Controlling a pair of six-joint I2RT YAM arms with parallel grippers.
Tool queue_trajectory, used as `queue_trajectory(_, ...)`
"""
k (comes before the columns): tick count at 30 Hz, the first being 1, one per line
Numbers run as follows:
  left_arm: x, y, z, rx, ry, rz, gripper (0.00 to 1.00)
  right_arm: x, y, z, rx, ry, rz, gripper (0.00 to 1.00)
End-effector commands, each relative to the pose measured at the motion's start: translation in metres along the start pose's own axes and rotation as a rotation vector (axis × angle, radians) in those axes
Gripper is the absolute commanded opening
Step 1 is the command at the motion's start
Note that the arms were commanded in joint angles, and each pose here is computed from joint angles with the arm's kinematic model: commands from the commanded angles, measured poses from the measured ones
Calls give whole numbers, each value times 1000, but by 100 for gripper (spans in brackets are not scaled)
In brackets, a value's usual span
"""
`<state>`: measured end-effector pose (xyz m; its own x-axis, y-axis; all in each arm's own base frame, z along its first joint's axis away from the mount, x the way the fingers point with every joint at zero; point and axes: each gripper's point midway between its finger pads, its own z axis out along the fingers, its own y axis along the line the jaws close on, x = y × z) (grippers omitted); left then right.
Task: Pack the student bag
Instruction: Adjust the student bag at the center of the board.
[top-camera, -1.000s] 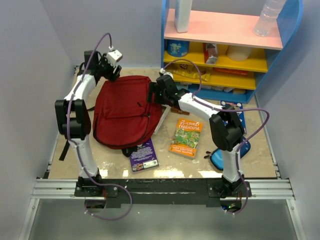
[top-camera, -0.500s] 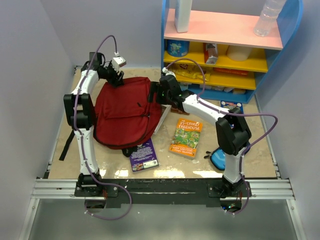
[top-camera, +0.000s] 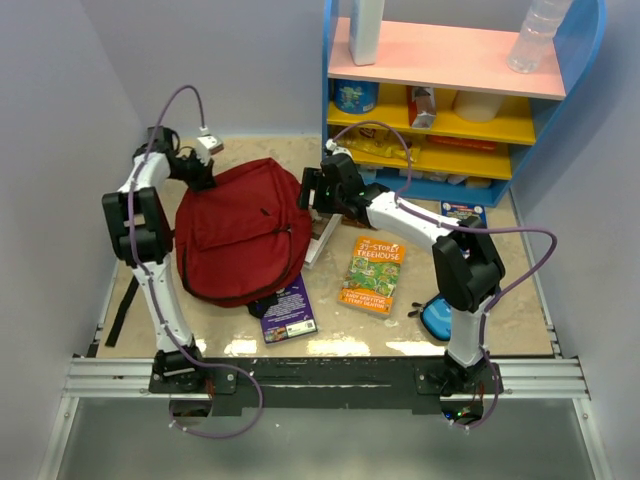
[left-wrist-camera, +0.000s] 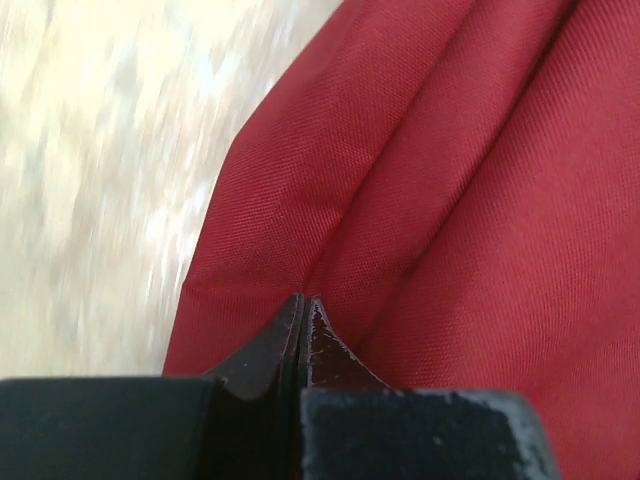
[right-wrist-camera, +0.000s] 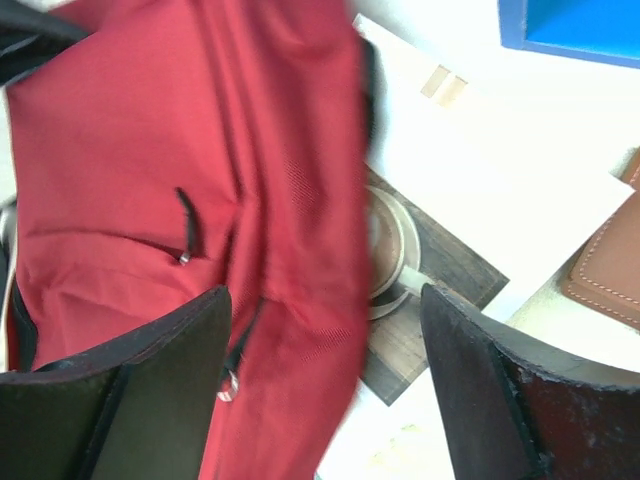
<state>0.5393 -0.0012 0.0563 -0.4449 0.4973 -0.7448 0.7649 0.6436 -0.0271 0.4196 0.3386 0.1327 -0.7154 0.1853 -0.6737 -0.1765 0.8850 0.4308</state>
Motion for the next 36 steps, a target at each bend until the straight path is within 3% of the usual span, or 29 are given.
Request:
queue_trajectory(1,9,5,-75,-60,-18,27,0,-26,25,-19,-95,-67,18,77)
queue_trajectory(2,30,-4,-82,-35,13,-20,0,-25,27,-18,-105,-64,21,77)
queue_trajectory(8,71,-56,-123,37,95,-41,0,-23,39,-16,-100,-65,-10,75)
queue_trajectory(16,66,-98,-190,24,118,-46,0,-8,97,-19,-125,-68,-50,70)
queue_trajectory(19,51,-103,-212,-8,102,-13,14,13,119,-20,-127,-46,-83,70)
queue_trajectory(21,39,-115,-215,23,63,10,30,28,120,-12,-109,-24,-94,70)
queue_trajectory(23,12,-144,-199,110,-13,93,40,42,105,-16,-49,-15,-109,70)
queue_trajectory(28,10,-191,-126,261,-3,233,39,61,62,-29,55,-27,-162,70)
queue_trajectory(36,-2,-178,-86,303,-121,468,29,76,46,-36,73,-12,-196,71)
